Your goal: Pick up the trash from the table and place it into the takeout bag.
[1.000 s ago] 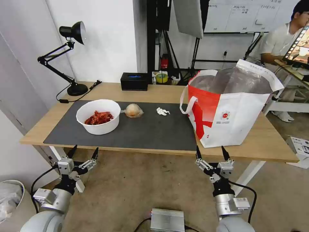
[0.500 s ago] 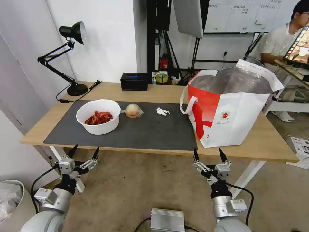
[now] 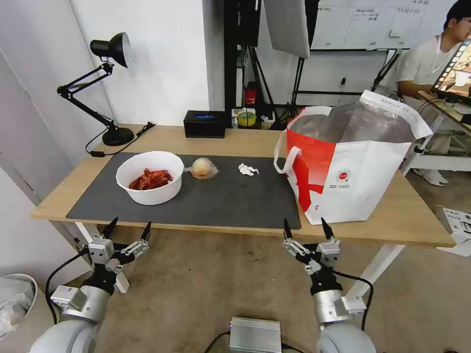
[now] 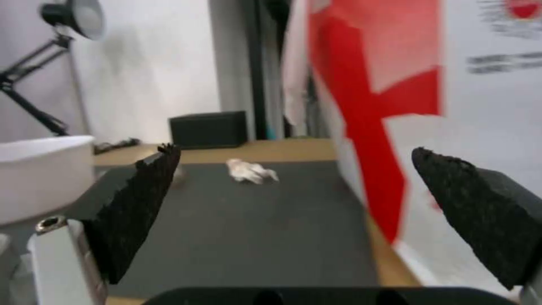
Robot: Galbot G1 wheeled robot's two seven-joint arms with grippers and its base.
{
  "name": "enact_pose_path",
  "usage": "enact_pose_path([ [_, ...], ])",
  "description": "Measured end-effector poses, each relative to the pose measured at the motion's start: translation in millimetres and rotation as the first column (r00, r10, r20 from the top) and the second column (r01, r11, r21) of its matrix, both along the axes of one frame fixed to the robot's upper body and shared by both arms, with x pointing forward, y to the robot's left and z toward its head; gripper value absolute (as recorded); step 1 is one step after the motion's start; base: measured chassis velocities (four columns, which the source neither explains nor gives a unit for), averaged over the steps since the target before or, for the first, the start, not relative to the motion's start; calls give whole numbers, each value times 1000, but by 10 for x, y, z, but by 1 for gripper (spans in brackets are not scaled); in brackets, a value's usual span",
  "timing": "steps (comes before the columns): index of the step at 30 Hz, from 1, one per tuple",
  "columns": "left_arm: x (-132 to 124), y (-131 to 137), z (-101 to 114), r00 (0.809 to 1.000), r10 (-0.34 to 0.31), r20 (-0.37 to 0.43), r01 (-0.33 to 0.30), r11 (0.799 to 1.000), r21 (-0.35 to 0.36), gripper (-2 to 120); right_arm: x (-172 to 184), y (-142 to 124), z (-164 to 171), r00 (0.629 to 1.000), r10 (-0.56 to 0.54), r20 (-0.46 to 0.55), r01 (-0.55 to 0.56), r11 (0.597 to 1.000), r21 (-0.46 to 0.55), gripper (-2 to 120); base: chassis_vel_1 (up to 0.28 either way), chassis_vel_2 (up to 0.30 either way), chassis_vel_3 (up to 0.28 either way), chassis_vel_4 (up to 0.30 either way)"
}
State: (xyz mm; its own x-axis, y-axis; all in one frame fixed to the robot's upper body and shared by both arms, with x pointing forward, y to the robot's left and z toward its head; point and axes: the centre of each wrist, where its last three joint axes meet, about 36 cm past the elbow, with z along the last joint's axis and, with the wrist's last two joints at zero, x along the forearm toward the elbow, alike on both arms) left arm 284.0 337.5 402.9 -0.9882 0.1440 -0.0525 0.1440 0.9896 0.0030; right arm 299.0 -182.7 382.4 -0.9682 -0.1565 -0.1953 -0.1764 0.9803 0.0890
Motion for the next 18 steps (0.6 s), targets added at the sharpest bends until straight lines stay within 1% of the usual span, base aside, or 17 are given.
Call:
enact_pose_path([
  [6, 7, -8, 6, 1000, -6, -1, 6, 1000, 1, 100, 331, 79, 98, 998, 57, 33, -57, 998, 16, 100, 0, 0, 0, 0],
  [12, 9, -2, -2, 1000, -3, -4, 3, 1000, 1, 100, 542, 119, 94, 996, 89, 29, -89, 996, 12, 100, 0, 0, 0, 0],
  [15, 4, 23, -2, 1000, 5, -7, -5, 1000, 4, 100, 738, 159, 100, 994, 103, 25, -104, 995, 9, 100, 0, 0, 0, 0],
  [16, 4, 23, -2, 1000, 5, -7, -5, 1000, 4, 100, 738, 159, 100, 994, 103, 25, -104, 995, 9, 100, 0, 0, 0, 0],
  [18, -2, 38, -5, 1000, 6, -11, -6, 1000, 7, 100, 915, 209, 149, 993, 115, 32, -115, 993, 9, 100, 0, 0, 0, 0],
])
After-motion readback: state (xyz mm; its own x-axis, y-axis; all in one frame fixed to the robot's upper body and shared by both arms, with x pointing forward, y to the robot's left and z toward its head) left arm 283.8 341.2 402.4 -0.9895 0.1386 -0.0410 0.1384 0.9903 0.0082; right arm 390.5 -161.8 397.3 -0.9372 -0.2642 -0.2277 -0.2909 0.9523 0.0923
